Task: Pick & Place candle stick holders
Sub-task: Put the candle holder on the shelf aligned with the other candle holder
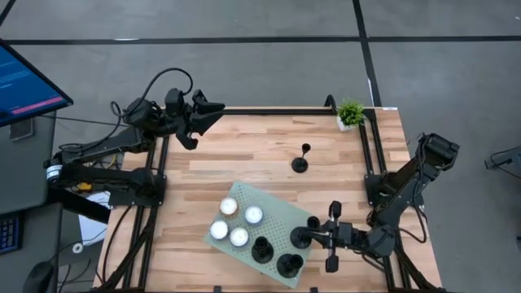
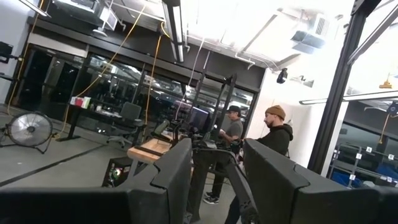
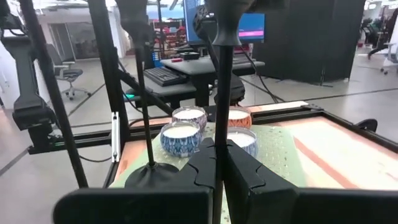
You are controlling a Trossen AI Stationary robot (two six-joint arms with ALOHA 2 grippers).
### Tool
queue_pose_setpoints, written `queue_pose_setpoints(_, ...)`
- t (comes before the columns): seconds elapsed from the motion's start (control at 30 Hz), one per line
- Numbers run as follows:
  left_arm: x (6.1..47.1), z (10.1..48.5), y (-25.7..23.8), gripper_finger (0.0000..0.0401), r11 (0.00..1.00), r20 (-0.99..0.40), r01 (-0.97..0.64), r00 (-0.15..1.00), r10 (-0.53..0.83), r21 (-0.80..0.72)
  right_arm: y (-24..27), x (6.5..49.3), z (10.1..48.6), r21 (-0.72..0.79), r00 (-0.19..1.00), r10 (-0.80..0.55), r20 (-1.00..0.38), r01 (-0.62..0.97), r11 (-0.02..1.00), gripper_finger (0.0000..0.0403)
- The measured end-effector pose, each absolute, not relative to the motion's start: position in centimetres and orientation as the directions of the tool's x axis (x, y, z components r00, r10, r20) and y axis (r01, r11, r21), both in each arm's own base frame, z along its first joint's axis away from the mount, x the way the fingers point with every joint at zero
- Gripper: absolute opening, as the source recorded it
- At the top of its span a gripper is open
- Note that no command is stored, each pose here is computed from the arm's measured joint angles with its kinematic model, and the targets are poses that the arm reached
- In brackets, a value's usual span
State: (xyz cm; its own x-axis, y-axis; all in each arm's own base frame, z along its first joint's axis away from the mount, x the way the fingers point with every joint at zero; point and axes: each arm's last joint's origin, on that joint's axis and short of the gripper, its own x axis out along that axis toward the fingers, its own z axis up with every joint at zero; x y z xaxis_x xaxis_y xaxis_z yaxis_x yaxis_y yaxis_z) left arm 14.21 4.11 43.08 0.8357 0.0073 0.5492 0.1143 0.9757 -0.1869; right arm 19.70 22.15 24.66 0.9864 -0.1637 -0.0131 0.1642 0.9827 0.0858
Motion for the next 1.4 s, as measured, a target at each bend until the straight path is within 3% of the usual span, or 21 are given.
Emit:
queue_pose_setpoints(0.4, 14.2, 43.1, 4.1, 0.0144, 0.977, 0.549, 0.111, 0.836, 0.007, -0.182, 22.3, 19.5, 24.5, 0.103, 0.987, -0.157, -0.02, 0.158, 0.982, 0.0012)
queue_pose_setpoints(0.9, 14.2, 43.1, 4.1, 0.0144, 0.978, 0.549, 0.109, 0.836, 0.007, -0.178, 22.0, 19.6, 24.4, 0.09, 0.97, -0.242, -0.022, 0.243, 0.966, 0.0114)
queue_pose_setpoints(1.23, 14.2, 43.1, 4.1, 0.0144, 0.978, 0.549, 0.108, 0.836, 0.007, -0.179, 21.0, 18.3, 27.0, 0.163, 0.97, -0.244, 0.014, 0.238, 0.957, 0.0219)
queue_pose_setpoints(1.4, 14.3, 43.0, 4.1, 0.0144, 0.977, 0.54, 0.107, 0.841, 0.009, -0.183, 19.3, 15.0, 30.5, 0.153, 0.911, -0.412, 0.022, 0.405, 0.902, 0.0232)
